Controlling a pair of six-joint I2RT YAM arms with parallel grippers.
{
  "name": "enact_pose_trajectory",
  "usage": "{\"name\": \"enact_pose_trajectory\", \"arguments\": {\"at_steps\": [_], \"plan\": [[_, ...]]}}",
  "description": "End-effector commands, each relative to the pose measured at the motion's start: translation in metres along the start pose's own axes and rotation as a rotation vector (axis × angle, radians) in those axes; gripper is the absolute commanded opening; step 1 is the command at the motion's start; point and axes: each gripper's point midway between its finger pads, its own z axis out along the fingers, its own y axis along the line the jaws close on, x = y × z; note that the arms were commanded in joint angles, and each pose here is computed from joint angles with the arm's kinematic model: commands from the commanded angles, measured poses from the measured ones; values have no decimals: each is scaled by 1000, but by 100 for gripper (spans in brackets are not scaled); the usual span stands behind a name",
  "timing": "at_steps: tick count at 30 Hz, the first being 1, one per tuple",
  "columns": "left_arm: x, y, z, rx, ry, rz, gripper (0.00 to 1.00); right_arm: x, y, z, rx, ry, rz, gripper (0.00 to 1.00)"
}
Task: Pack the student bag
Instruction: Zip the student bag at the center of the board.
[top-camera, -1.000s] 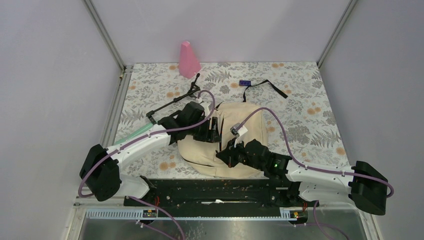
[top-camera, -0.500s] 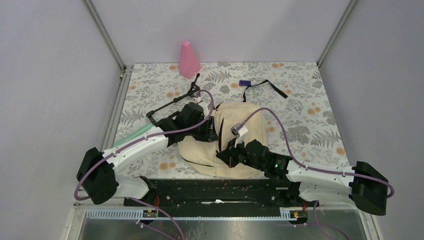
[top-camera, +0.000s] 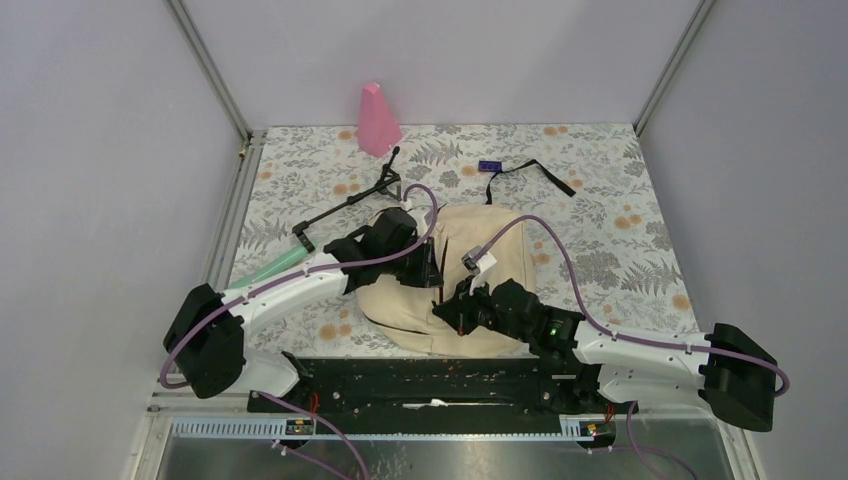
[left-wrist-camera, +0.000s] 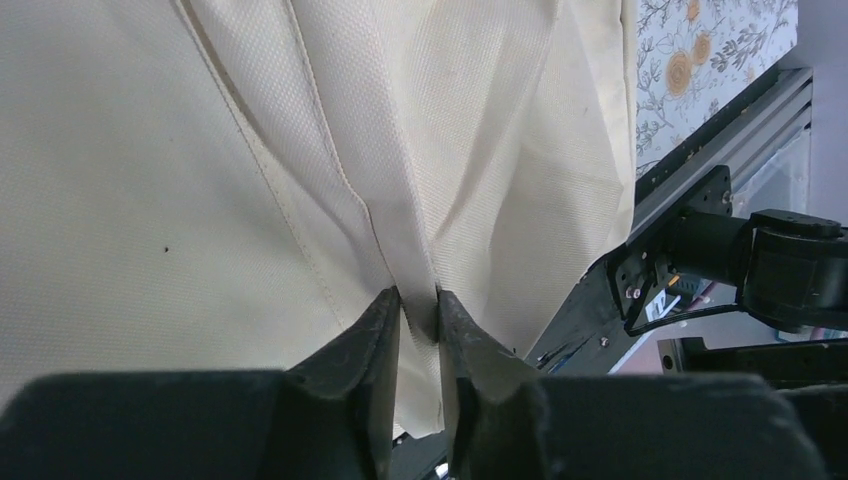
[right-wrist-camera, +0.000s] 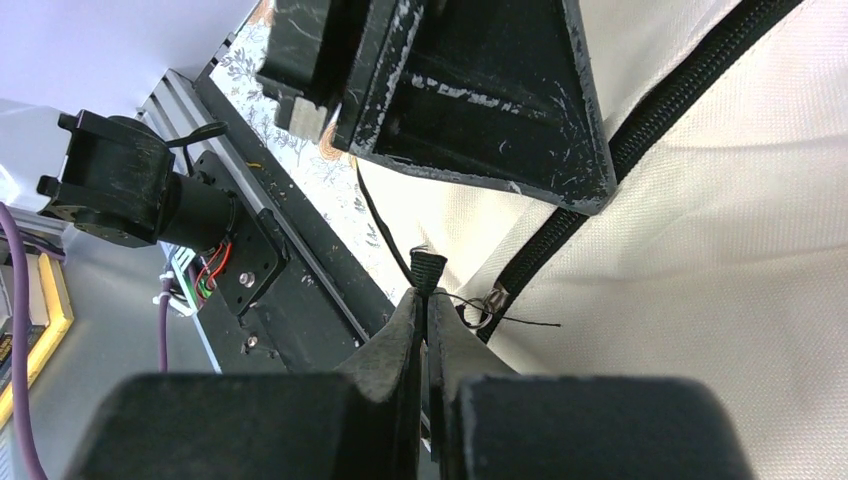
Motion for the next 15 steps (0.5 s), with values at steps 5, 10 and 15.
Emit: {"name": "enact_pose_trajectory", "arguments": {"at_steps": [5, 10, 15], "plan": [[-8, -14, -4, 47, -38, 10, 0, -5, 16, -8, -64, -13, -8, 0], [-33, -30, -22, 63, -116, 31, 0, -10, 9, -19, -22, -22, -31, 0], [-53, -34, -30, 56, -192, 43, 0, -2, -3, -27, 7, -29, -19, 0]]}}
